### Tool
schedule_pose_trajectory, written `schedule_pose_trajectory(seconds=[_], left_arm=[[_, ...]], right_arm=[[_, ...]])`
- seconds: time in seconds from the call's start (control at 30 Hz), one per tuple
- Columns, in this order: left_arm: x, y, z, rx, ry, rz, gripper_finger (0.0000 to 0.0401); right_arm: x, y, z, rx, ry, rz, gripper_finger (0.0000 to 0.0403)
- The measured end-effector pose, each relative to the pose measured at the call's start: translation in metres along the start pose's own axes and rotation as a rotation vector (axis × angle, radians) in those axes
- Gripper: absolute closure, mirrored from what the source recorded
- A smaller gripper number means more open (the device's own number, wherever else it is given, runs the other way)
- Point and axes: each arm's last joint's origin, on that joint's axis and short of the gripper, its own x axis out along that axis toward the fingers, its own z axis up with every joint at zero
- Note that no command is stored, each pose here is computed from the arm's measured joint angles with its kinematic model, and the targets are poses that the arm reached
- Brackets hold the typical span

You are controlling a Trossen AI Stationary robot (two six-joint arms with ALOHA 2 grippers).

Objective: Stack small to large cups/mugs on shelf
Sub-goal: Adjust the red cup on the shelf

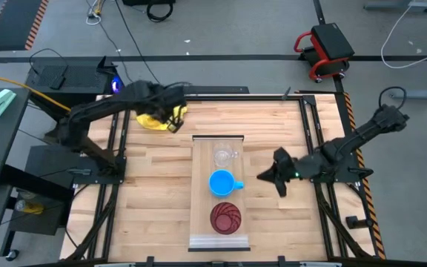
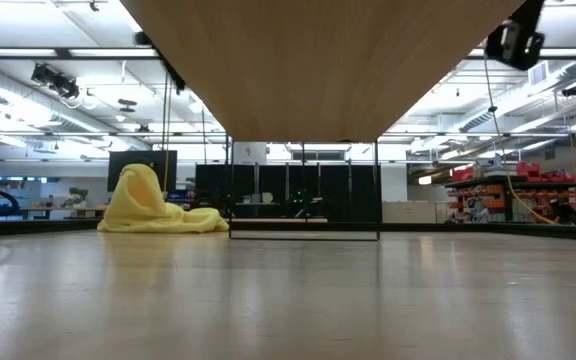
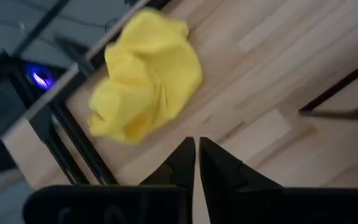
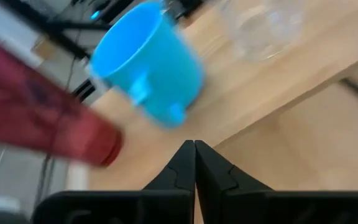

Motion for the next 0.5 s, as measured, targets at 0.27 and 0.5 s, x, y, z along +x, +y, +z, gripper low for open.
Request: schedule_pose_trajectory(seconds=[0.27, 0.5], left_arm=[[0.028, 0.001, -0.058, -0.171, -0.022, -0.151, 0.0387], [0.041, -0.012, -0.081, -0.272, -0.056, -0.264, 0.0384]], right_arm=[[0.014, 0.029, -0.050, -0.074, 0.119, 0.040, 0.0400], [0.035, 0.069, -0.062, -0.203, 0.033, -0.042, 0.0401]])
